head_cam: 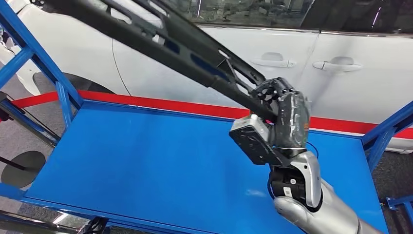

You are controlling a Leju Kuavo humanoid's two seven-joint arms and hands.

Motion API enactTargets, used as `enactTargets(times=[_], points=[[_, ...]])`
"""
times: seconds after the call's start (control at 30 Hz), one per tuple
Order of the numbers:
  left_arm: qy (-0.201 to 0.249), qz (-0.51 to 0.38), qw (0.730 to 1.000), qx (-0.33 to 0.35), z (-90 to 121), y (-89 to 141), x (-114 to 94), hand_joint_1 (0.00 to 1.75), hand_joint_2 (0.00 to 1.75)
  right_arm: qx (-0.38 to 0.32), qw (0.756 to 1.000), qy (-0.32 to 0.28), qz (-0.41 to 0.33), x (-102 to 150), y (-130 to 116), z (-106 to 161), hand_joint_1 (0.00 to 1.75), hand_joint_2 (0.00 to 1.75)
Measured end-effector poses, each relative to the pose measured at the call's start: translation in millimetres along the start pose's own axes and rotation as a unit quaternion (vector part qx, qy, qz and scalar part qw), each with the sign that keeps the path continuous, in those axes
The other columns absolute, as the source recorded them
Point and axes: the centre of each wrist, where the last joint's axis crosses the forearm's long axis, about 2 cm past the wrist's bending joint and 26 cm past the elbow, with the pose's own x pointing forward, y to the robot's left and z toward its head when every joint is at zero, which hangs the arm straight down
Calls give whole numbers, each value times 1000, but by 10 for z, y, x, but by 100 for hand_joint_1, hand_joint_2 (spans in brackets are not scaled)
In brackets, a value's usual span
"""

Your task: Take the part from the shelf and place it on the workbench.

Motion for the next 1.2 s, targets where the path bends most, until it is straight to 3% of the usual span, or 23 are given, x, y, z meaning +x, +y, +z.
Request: enactTargets(times=[0.33, 0.6, 1.2], points=[[26, 10, 1000, 9, 20, -20, -34, 0, 175, -72, 992, -3, -99, 158, -291, -28, 175, 175], [45, 19, 999, 13, 25, -23, -46, 0, 175, -67, 973, 13, -220, 166, -492, -46, 175, 175], [61, 24, 998, 17, 30, -35, -44, 0, 175, -125, 962, 0, -244, 171, -776, -46, 175, 175]])
